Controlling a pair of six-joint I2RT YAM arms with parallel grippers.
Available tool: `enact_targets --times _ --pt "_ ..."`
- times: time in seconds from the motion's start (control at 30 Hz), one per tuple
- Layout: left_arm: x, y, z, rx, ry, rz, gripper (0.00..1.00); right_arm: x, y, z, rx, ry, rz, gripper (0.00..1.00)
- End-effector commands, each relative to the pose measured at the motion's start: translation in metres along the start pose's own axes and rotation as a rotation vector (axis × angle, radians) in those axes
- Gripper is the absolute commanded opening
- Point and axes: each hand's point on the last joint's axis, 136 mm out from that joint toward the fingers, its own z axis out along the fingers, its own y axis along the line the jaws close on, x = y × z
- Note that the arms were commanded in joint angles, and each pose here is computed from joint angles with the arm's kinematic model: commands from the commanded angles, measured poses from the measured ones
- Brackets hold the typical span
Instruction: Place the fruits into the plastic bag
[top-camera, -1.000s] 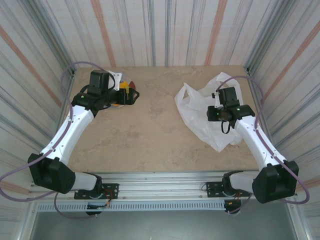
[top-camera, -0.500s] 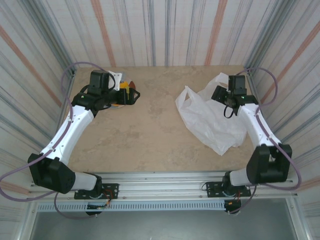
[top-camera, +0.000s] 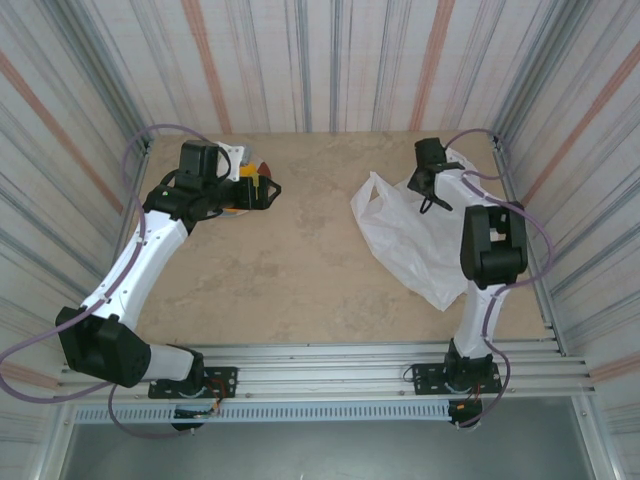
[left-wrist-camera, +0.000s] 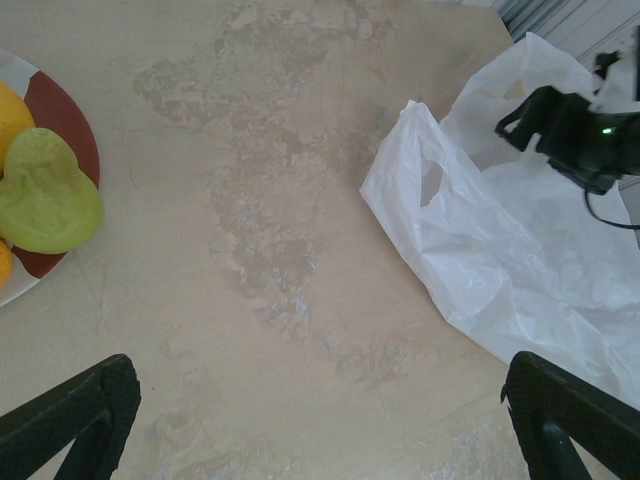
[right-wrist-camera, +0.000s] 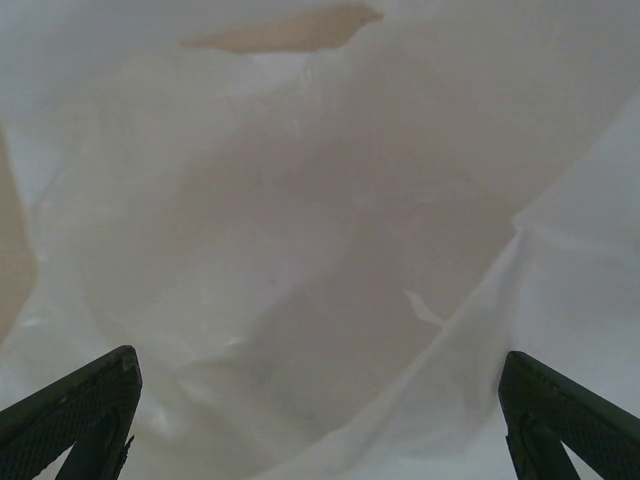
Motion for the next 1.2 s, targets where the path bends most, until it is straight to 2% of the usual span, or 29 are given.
enact_targets --times 0.0,0.1,0.23,0.33,0.5,0.6,0.7,0.83,1.0,1.17 --pt "0.002 0.0 0.001 0.025 0.002 -0.021 0.99 0.005 -0.013 0.012 0.12 0.004 0.017 0.93" --pt "0.002 -0.001 0.003 0.038 0.005 -0.034 0.99 0.011 -0.012 0.023 0.162 0.031 -0.023 0.85" --pt "0.002 -0.001 0.004 0.048 0.008 -0.046 0.99 0.015 -0.016 0.023 0.156 0.022 -0.057 0.47" --pt "0.001 -0.001 0.004 0.062 0.009 -0.064 0.99 0.015 -0.017 0.021 0.127 0.038 -0.072 0.24" --pt "0.0 0.002 0.003 0.057 0.003 -0.072 0.99 -0.001 -0.004 -0.007 0.01 0.004 -0.099 0.0" --pt "-0.001 0.004 0.001 0.043 -0.002 -0.07 0.99 -0.019 0.006 -0.037 -0.093 -0.032 -0.149 0.0" --pt "-0.002 0.005 -0.001 0.031 -0.011 -0.064 0.99 -0.026 0.025 -0.076 -0.272 -0.028 -0.26 0.0" --pt "-0.005 0.004 -0.005 0.026 -0.028 -0.046 0.99 -0.014 0.035 -0.134 -0.498 -0.013 -0.424 0.0" --pt "-0.008 -0.001 -0.006 0.03 -0.079 0.006 0.99 0.0 0.046 -0.208 -0.813 -0.074 -0.544 0.0" --pt "-0.01 -0.01 -0.001 0.003 -0.126 0.102 0.98 0.011 0.053 -0.262 -1.023 -0.118 -0.639 0.0"
